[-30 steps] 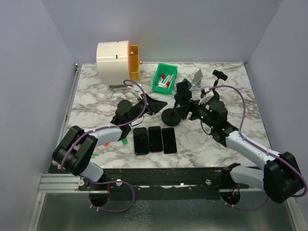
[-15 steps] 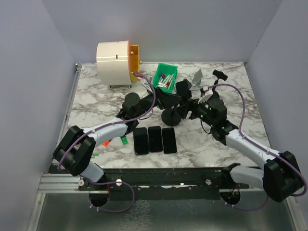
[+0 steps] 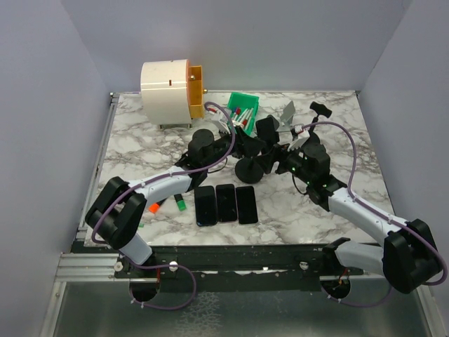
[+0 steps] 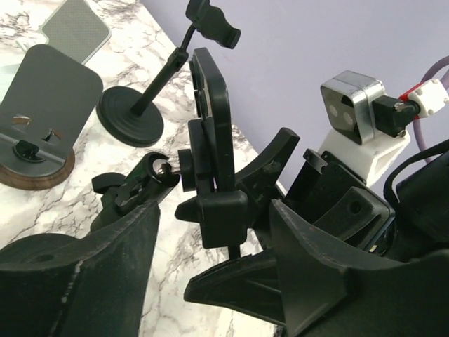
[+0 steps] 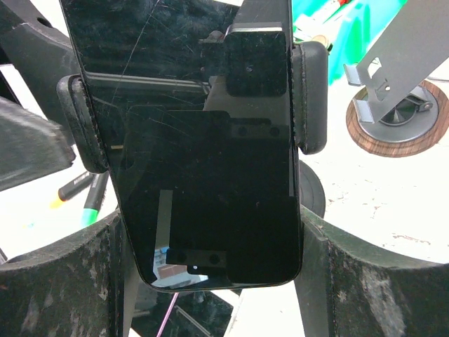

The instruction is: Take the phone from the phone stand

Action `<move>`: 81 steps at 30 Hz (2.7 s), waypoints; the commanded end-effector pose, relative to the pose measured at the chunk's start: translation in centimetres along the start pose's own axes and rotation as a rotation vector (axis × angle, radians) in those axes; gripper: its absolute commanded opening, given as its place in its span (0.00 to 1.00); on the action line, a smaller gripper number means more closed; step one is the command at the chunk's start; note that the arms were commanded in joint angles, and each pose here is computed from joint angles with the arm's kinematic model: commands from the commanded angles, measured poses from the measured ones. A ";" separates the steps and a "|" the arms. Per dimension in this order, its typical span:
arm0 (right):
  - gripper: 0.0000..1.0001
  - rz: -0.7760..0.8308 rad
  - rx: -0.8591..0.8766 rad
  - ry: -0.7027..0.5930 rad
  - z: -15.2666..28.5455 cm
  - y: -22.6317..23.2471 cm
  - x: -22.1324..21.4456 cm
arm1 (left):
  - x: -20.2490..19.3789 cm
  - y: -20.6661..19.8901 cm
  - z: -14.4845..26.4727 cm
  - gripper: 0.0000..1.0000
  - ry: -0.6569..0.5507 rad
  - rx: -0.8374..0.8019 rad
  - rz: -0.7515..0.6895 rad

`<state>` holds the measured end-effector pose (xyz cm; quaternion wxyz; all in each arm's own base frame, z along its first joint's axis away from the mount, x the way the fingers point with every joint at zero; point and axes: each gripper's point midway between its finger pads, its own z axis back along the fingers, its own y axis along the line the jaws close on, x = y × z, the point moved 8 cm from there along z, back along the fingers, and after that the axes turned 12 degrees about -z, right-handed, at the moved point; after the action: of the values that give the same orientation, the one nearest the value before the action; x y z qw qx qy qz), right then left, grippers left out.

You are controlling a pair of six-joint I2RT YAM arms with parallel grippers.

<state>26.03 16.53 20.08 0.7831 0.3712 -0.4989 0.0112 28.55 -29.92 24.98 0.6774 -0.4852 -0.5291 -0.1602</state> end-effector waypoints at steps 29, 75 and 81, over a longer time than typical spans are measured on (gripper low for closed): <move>0.00 -0.028 -0.017 -0.039 -0.2 0.0 0.8 | -0.5 0.7 0.7 0.00 -0.031 -0.001 0.027; 0.00 -0.056 0.298 -0.048 2.9 2.7 1.6 | -1.5 3.4 2.6 0.00 -0.118 -0.126 0.222; 0.00 0.001 0.263 -0.027 4.1 3.1 2.2 | -1.1 3.1 2.6 0.28 -0.119 -0.137 0.203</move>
<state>23.09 16.02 21.65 0.7378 0.4778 -0.4751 0.0409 28.62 -26.90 22.78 0.6126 -0.6021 -0.5024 -0.0995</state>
